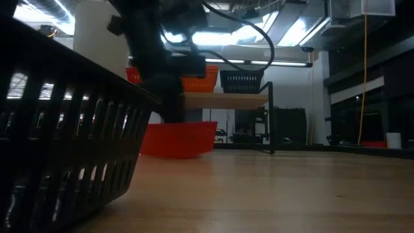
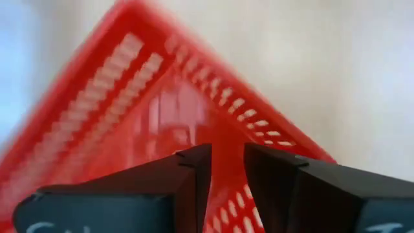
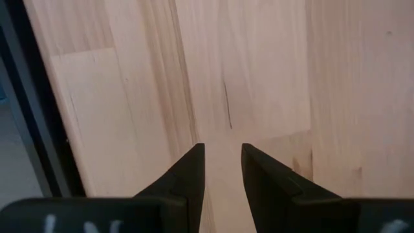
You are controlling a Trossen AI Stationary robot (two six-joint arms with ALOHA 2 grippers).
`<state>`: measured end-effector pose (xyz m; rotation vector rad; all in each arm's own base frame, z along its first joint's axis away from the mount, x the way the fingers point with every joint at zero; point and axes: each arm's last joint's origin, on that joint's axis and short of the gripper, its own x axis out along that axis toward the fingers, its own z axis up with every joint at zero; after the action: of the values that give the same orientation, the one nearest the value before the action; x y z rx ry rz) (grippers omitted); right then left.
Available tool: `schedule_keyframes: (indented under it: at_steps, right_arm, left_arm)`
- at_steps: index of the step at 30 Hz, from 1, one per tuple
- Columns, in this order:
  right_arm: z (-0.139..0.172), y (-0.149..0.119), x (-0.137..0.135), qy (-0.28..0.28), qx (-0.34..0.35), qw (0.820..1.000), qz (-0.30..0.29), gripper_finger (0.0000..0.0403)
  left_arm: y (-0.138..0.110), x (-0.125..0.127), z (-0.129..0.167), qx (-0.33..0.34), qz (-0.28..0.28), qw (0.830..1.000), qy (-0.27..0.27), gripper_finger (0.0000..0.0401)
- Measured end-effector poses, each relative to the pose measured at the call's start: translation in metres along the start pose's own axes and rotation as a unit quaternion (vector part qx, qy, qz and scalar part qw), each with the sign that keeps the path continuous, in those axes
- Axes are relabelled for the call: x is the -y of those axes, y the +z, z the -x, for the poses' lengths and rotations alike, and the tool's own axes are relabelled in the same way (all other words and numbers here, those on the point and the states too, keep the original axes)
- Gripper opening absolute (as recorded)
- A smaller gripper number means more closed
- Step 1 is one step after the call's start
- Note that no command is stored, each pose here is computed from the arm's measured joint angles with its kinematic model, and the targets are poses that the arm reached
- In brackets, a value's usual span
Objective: Stack baskets on shelf by color
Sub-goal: Stack the red bin on the red bin on the shelf
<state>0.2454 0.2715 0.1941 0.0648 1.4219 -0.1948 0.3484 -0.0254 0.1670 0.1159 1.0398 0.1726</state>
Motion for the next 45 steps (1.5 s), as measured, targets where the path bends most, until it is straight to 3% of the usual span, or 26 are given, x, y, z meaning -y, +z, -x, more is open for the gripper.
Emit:
schedule_keyframes:
  at_steps: [3,7,9,19,38,45]
  right_arm:
    - [0.000,0.000,0.000,0.000,0.000,1.000,0.000,0.0101]
    - [0.000,0.000,0.000,0.000,0.000,1.000,0.000,0.0101]
    - [0.000,0.000,0.000,-0.002,0.003,1.000,0.001,0.0101]
    - [0.000,0.002,-0.001,-0.006,0.026,1.000,0.000,0.0101]
    - [0.000,0.003,-0.002,-0.002,0.029,1.000,-0.001,0.0101]
    - [0.000,0.002,-0.002,0.000,0.030,1.000,0.000,0.0101]
  left_arm:
    - [-0.010,0.012,0.013,-0.049,-0.012,0.998,-0.031,0.0084]
    - [-0.024,0.024,0.024,-0.101,-0.010,0.995,-0.012,0.0084]
    - [-0.021,0.030,0.035,-0.080,-0.011,0.997,-0.002,0.0084]
    - [-0.013,0.048,0.064,-0.015,-0.020,0.998,-0.054,0.0086]
    - [-0.015,0.052,0.063,-0.018,-0.016,0.999,-0.043,0.0083]
    - [-0.016,0.058,0.046,-0.029,-0.017,0.998,-0.048,0.0083]
